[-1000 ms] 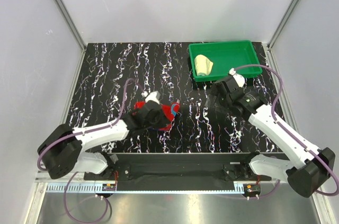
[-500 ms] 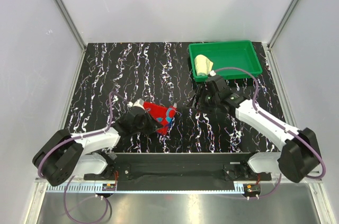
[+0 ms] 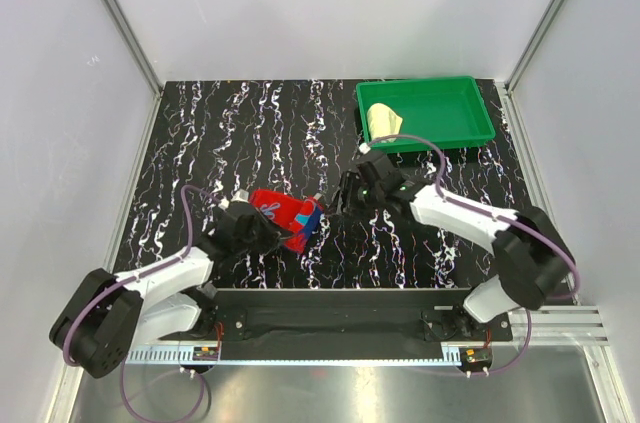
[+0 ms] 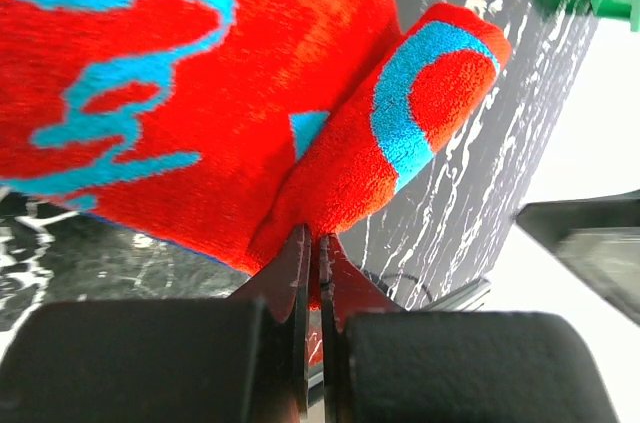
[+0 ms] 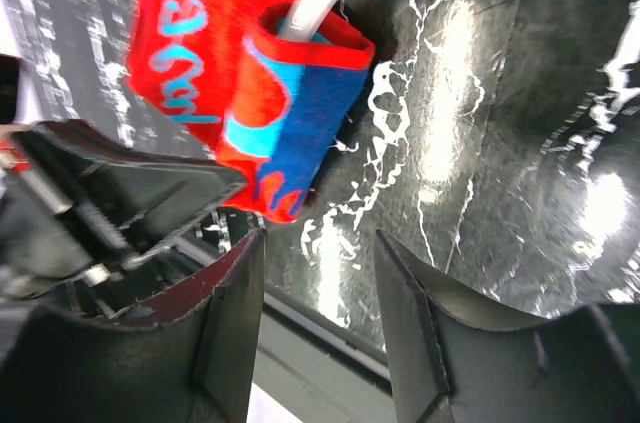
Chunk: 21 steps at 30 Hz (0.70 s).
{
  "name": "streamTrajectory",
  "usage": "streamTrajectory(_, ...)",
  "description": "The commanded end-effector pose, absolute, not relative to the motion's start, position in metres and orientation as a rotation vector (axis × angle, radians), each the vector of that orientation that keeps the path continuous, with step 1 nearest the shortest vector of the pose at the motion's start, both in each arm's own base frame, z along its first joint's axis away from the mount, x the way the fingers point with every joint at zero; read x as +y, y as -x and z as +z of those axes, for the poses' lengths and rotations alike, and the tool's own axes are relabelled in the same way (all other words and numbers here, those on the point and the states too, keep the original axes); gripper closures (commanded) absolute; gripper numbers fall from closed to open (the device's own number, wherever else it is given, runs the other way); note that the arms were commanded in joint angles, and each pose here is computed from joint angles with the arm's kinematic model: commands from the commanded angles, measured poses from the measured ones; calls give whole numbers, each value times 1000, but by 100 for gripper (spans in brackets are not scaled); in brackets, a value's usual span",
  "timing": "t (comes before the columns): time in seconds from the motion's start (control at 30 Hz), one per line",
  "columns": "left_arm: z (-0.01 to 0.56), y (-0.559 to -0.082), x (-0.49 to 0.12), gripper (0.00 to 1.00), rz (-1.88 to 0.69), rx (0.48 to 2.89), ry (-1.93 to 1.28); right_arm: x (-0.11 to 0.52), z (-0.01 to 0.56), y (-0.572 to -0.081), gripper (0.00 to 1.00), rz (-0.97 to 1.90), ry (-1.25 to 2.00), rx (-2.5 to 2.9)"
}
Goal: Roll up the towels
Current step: Roll the towel
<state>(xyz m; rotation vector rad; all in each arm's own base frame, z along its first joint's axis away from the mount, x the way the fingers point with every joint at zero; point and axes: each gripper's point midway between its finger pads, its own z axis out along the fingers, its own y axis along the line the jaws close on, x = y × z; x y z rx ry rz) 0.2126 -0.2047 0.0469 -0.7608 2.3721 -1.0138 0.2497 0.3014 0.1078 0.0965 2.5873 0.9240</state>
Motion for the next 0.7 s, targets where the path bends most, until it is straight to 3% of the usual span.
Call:
streamTrajectory(0.0,43,-208,-201,100,-1017,2401,799,328,107,-257,47,970,-10,2554)
streamTrajectory(0.2,30,-207,-195,100,-980,2437,813,353,92,-260,48,978,53,2573)
streamTrajectory(0.4,19,-208,-189,100,-943,2462,830,366,80,-262,25,970,87,2576)
streamTrajectory(0.67,9,-206,-187,100,-938,2491,839,383,50,-259,23,994,96,2609)
